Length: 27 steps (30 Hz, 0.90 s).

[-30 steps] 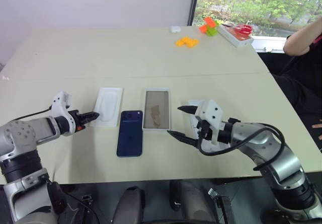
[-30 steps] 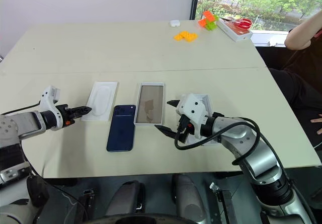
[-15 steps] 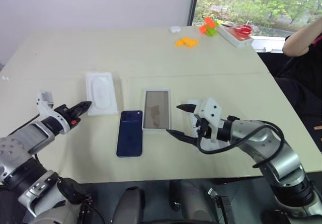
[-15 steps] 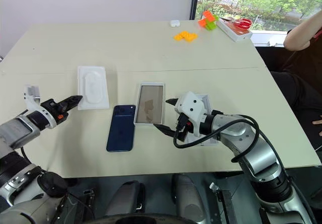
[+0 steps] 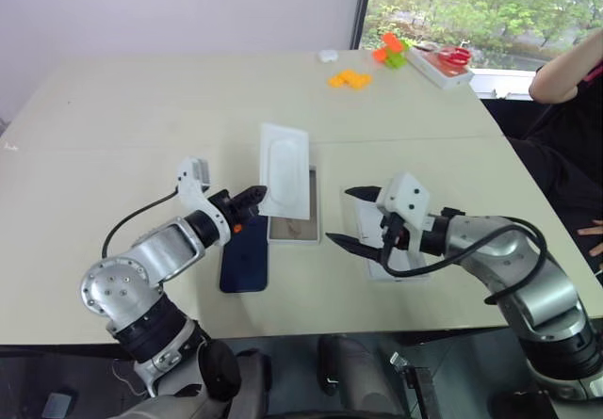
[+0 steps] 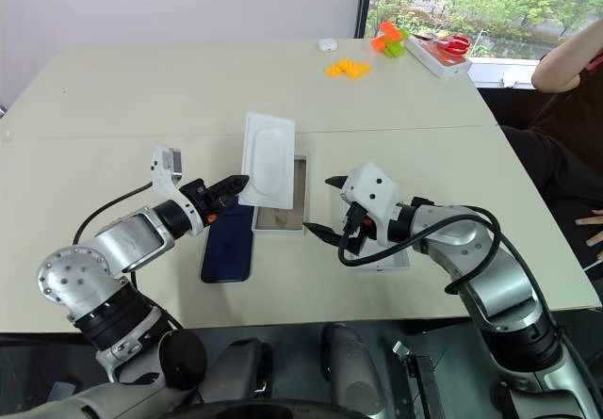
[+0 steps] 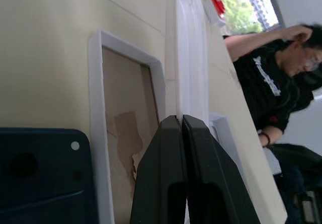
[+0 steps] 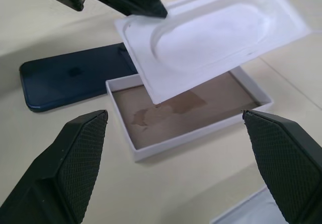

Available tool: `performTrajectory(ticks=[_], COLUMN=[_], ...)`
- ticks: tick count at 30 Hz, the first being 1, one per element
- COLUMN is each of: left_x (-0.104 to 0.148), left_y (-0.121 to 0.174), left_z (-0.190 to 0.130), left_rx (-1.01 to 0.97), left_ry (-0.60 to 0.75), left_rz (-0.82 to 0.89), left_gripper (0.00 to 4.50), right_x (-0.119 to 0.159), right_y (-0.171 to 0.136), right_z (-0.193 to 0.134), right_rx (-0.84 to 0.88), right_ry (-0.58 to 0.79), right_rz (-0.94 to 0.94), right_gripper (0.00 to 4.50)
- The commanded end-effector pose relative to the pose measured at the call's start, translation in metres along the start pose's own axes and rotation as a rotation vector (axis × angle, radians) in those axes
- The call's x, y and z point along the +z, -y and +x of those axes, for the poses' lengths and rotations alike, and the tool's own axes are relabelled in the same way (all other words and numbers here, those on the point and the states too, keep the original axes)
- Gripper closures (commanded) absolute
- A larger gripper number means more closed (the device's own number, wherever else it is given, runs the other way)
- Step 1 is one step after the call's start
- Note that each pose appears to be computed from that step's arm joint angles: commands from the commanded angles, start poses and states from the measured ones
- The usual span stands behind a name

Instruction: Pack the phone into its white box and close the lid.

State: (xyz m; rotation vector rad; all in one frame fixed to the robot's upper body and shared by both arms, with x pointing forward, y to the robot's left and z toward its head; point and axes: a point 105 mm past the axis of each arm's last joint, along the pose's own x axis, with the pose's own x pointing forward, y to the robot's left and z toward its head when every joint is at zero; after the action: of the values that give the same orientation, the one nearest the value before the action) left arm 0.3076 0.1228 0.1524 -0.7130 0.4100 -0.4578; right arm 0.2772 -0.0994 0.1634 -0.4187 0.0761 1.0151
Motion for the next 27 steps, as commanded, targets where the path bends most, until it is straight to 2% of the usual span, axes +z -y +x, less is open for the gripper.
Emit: performTrajectory(ticks=[1, 12, 19, 27], left_x=[0.002, -0.008, -0.027, -0.033], left_y=[0.003, 0.004, 0.008, 0.008], left_z=[0.001, 0.006, 0.011, 0.011], left_rx=[0.043, 0.041, 0.048, 0.065], left_ry=[-0.001, -0.075, -0.133, -0.151], left_rz=[0.039, 0.045, 0.012, -0.003], left_gripper=[4.47, 4.47, 4.47, 4.47], right_x=[0.008, 0.0, -0.003, -0.004], right_y=[0.004, 0.008, 0.008, 0.007], right_z=[-0.004, -0.007, -0.007, -0.007], right_rx=[-0.025, -0.047, -0.053, -0.047], right_ry=[0.025, 0.02, 0.022, 0.02], right_rz=[-0.038, -0.026, -0.018, -0.019], right_gripper=[0.0, 0.0, 0.0, 0.0])
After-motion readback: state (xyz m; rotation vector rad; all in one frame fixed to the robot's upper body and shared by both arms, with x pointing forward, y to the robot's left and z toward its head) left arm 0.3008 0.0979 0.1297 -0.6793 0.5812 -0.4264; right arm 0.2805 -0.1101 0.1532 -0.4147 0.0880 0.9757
